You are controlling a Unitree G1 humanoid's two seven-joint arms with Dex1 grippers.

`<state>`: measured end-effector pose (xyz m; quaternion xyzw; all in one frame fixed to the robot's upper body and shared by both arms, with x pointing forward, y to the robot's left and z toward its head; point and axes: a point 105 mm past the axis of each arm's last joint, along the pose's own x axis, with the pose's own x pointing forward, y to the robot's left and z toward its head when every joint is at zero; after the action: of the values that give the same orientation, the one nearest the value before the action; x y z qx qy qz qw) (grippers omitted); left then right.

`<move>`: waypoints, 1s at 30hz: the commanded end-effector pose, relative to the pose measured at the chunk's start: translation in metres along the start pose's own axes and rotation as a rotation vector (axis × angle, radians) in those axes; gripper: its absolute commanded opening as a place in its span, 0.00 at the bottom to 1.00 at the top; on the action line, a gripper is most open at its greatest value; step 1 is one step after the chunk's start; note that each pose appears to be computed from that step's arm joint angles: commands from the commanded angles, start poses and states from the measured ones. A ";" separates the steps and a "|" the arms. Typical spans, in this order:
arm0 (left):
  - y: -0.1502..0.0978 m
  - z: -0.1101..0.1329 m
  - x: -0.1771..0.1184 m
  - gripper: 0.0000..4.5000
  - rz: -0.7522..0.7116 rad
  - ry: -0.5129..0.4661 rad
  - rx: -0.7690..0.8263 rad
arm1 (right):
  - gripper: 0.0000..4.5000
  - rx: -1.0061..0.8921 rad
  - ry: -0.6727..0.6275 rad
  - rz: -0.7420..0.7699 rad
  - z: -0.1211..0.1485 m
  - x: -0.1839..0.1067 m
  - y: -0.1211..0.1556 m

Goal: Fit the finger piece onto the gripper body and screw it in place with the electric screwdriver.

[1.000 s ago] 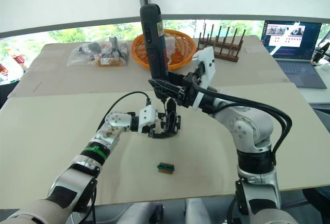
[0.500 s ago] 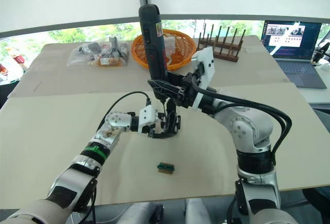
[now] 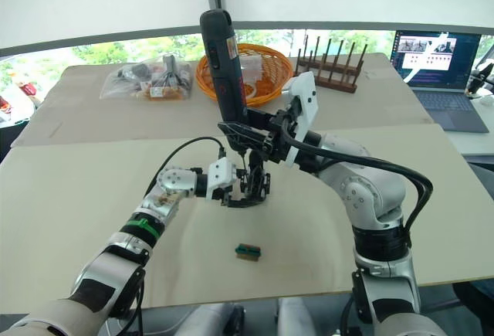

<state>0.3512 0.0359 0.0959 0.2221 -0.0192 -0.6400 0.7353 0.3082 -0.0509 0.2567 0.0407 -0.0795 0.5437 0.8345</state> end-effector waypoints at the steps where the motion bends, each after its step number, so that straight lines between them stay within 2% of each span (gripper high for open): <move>1: 0.011 0.011 -0.005 0.63 0.027 -0.013 0.044 | 0.44 -0.076 -0.078 0.022 0.024 -0.003 0.006; 6: 0.011 0.010 -0.005 0.63 0.027 -0.011 0.045 | 0.44 -0.081 -0.095 0.035 0.033 -0.002 0.011; 30: 0.013 0.013 -0.005 0.63 0.034 -0.015 0.053 | 0.44 -0.043 -0.069 0.008 0.019 -0.005 0.005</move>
<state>0.3515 0.0361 0.0961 0.2231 -0.0189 -0.6398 0.7352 0.3067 -0.0544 0.2578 0.0433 -0.0816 0.5409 0.8360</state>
